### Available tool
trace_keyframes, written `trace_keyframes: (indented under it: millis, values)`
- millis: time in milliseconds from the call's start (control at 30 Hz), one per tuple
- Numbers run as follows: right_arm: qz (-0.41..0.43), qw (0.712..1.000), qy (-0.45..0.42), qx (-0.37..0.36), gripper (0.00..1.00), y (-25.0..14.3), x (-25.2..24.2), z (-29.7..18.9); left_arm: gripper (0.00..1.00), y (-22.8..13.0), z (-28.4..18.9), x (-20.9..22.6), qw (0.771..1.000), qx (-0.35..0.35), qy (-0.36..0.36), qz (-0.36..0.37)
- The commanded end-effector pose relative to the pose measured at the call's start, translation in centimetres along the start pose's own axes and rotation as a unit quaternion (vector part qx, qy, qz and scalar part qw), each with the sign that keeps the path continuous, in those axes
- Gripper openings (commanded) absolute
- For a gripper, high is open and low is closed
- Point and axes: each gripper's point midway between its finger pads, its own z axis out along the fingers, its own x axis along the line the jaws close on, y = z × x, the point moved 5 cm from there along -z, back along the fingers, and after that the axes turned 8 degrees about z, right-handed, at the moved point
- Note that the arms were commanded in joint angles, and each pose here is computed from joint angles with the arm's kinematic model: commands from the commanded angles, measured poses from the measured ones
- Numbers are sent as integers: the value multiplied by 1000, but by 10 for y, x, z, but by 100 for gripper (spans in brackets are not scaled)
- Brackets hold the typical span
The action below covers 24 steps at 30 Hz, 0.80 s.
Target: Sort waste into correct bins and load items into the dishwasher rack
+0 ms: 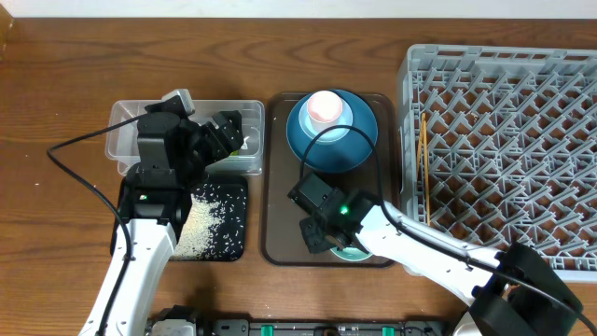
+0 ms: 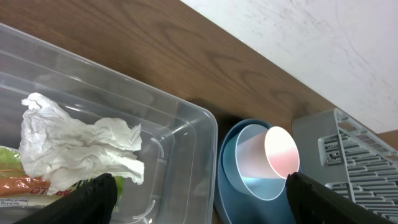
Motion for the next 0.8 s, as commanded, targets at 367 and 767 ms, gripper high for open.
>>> trace_keyframes:
  millis: [367, 767]
  values:
    - [-11, 996, -10, -85, 41, 23, 5, -5, 89, 1, -2, 0, 1000, -4, 2, 7]
    - [-18, 996, -80, -39, 31, 3, -20, -5, 89, 1, -2, 0, 1000, -4, 2, 7]
